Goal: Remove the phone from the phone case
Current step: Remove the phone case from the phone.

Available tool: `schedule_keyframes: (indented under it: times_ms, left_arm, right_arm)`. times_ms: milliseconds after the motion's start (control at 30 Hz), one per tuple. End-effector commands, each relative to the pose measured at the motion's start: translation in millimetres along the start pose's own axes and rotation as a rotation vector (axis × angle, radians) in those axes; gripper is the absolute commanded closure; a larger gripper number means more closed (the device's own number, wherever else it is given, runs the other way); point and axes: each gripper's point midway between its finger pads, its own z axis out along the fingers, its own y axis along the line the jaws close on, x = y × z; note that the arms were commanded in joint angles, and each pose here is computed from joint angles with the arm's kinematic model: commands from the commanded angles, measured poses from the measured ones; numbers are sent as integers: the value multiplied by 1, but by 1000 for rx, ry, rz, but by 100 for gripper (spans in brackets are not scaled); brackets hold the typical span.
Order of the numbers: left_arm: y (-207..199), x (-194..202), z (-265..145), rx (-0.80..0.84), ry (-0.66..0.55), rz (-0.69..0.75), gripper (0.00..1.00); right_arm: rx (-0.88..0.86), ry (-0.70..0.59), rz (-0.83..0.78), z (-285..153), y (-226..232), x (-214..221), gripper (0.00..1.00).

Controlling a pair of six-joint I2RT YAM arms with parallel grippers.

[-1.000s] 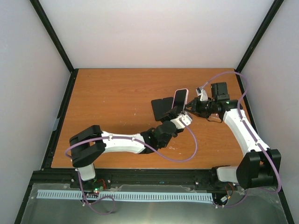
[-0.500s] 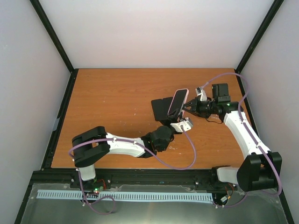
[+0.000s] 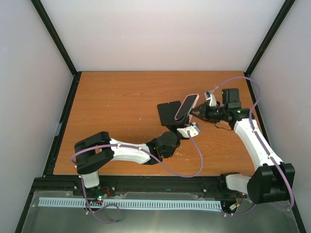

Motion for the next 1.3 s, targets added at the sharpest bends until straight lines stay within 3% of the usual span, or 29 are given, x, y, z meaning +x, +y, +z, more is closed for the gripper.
schedule_keyframes:
  times_ms: [0,533,1100,1267]
  left_arm:
    - [56,-17,2,-109,-21,-238,100]
    - [113,5,6,-67,22,-616,100]
    - [114,17,12,-37,43,-737,100]
    - [119,21,14,-74,57,-726,100]
  right_arm:
    - [63,24,-80,-7,-9,18,97]
    - [195,37,-274,-29,-14,30,97]
    - [195,21,-318,-43,6,22,97]
    - [271,26,-363,-52,4,13,97]
